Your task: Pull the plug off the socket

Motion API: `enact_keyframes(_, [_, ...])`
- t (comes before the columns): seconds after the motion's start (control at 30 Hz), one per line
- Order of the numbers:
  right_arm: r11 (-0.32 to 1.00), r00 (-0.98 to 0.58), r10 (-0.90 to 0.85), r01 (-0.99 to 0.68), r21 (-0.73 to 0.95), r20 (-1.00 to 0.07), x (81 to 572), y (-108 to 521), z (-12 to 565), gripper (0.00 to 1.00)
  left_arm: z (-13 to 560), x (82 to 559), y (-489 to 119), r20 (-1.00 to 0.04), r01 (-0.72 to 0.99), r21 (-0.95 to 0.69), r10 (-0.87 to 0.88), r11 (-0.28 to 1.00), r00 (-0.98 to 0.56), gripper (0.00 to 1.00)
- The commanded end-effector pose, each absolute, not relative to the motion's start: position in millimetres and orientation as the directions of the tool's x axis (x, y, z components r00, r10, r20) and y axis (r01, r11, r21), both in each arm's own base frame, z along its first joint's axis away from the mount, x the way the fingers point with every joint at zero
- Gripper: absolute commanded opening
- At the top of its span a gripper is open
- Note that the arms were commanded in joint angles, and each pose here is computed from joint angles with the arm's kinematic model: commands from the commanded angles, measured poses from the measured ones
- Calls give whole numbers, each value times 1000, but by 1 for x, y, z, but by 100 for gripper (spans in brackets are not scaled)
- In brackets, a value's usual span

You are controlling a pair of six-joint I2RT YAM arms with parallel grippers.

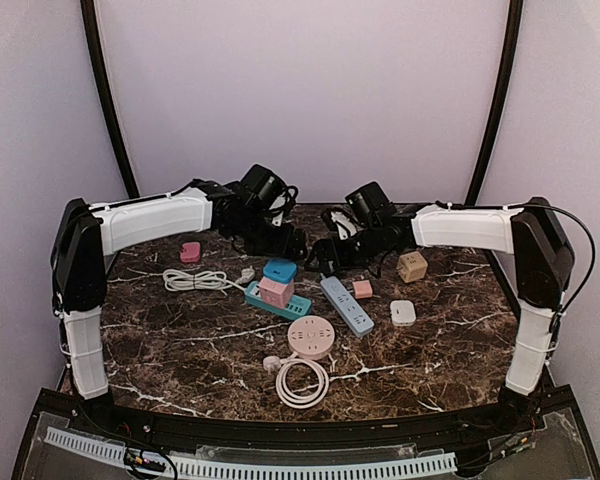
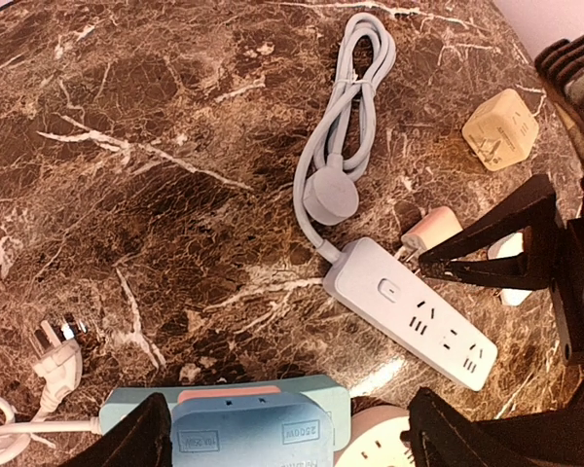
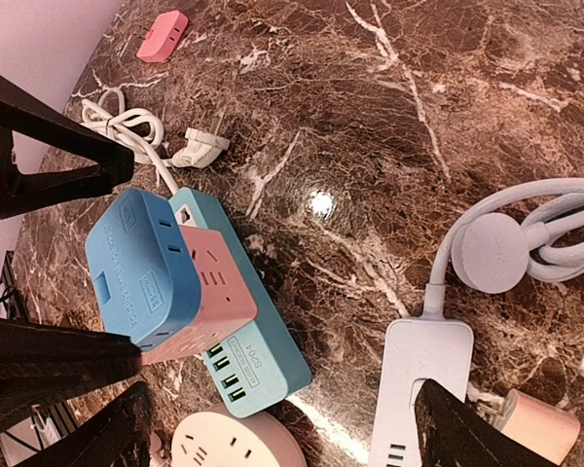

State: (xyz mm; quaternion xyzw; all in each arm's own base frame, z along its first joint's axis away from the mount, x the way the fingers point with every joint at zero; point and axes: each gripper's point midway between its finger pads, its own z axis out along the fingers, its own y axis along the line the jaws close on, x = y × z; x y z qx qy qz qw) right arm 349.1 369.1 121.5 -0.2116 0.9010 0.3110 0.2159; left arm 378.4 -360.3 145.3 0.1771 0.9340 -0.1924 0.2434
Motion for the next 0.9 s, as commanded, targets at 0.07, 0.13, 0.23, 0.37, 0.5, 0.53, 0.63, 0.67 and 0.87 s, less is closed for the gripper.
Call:
enact_keyframes(0.07, [592, -771, -284, -609, 527, -570, 344, 384, 149, 90, 187, 370, -345, -569, 377, -333, 134, 864, -811, 84])
enact_keyframes(0.13, [554, -768, -299, -623, 552, -566, 342, 392, 152, 89, 188, 368, -327, -556, 319, -355, 76, 879, -827, 83])
enact_keyframes(0.23, [503, -771, -311, -630, 593, -555, 339, 403, 154, 87, 189, 362, -308, -539, 266, -420, -3, 868, -842, 81])
enact_keyframes(0.37, [459, -786, -312, -616, 640, -533, 337, 416, 153, 85, 168, 338, -286, -463, 212, -514, -60, 831, -884, 76])
enact_keyframes(0.5, [466, -805, -312, -593, 657, -505, 341, 427, 143, 83, 151, 323, -284, -399, 187, -602, -90, 776, -912, 71])
enact_keyframes(0.53, [467, -809, -310, -587, 662, -499, 343, 429, 141, 82, 148, 321, -284, -385, 179, -615, -94, 768, -918, 70])
enact_keyframes(0.63, [461, -820, -310, -573, 678, -481, 344, 435, 135, 79, 135, 319, -286, -359, 167, -642, -101, 748, -928, 68])
enact_keyframes(0.67, [457, -823, -311, -568, 685, -475, 343, 437, 133, 77, 134, 320, -287, -351, 159, -652, -108, 742, -930, 68])
enact_keyframes(0.87, [444, -833, -312, -554, 705, -458, 340, 445, 130, 70, 121, 329, -297, -326, 147, -683, -118, 716, -938, 67])
